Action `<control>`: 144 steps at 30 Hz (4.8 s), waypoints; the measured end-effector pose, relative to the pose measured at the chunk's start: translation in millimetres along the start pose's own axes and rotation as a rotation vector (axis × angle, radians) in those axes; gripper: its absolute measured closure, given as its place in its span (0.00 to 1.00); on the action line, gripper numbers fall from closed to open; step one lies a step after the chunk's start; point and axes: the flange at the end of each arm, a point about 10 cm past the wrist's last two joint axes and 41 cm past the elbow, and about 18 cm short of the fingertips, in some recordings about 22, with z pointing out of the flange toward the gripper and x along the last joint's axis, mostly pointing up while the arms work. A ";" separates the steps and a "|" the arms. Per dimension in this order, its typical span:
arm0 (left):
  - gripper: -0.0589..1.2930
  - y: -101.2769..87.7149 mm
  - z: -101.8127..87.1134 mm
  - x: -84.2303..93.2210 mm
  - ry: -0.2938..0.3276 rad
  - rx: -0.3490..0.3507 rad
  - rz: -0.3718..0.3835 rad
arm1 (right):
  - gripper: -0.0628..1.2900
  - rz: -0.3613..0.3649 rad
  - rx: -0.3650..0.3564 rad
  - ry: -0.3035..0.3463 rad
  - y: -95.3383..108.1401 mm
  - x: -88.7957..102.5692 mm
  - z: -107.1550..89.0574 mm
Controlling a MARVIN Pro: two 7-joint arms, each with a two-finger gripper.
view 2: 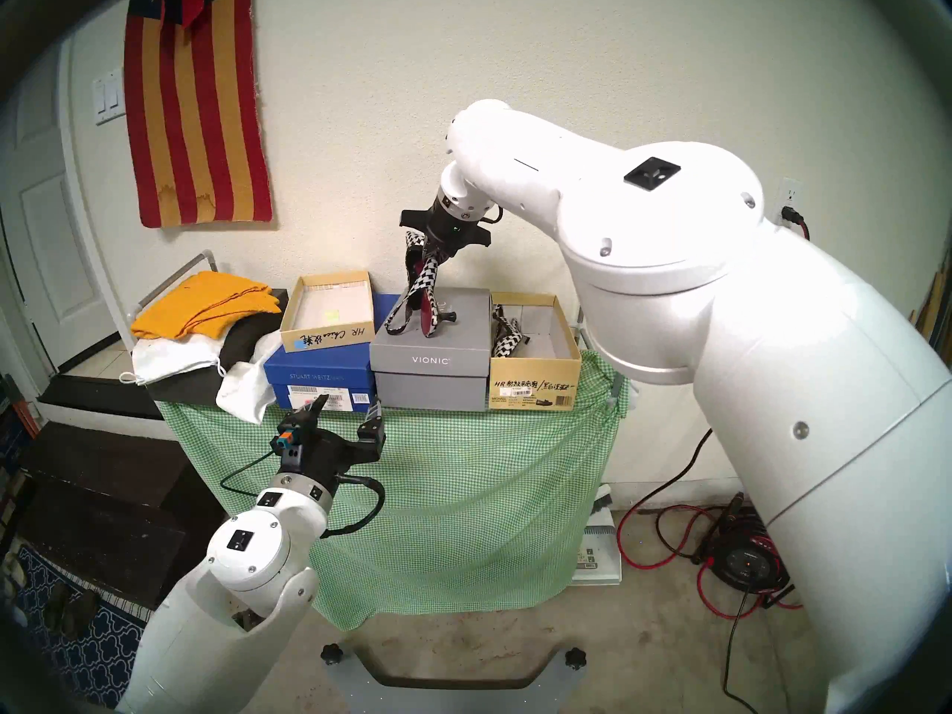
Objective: Take shoe out of the box
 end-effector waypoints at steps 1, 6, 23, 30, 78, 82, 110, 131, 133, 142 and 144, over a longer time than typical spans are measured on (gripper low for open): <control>0.05 0.0 0.0 0.0 0.000 0.000 0.000 | 0.91 0.002 0.002 -0.002 0.1 -1.0 1.3; 0.05 0.0 0.0 0.0 0.000 0.000 0.000 | 0.91 0.015 0.010 -0.011 1.6 -4.7 6.5; 0.05 0.0 0.0 0.0 0.000 0.000 0.000 | 0.70 0.055 0.010 -0.024 8.3 -11.6 16.2; 0.05 0.0 0.0 0.0 0.000 0.000 0.000 | 0.69 0.063 0.007 -0.020 7.3 -10.3 14.7; 0.05 0.1 0.0 0.0 0.000 0.000 -0.001 | 0.07 0.155 -0.163 0.070 74.4 20.6 -29.6; 0.05 0.1 0.0 0.0 0.000 0.000 -0.001 | 0.07 0.165 -0.197 0.057 88.7 14.9 -24.1; 0.05 0.1 0.0 0.0 0.000 0.000 -0.001 | 0.07 0.134 -0.383 -0.015 111.7 -5.7 -7.7; 0.05 0.1 0.0 0.0 0.000 0.000 -0.001 | 0.07 0.182 -0.467 -0.136 130.7 -39.3 16.7; 0.05 0.1 0.0 0.0 0.000 0.000 -0.001 | 0.07 0.188 -0.462 -0.141 128.3 -39.1 15.8; 0.05 0.1 0.0 0.0 0.000 0.000 -0.001 | 0.07 0.236 -0.410 -0.155 114.8 -30.5 1.4; 0.05 0.1 0.0 0.0 0.000 0.000 -0.001 | 0.07 0.251 -0.401 -0.162 114.9 -30.1 -1.4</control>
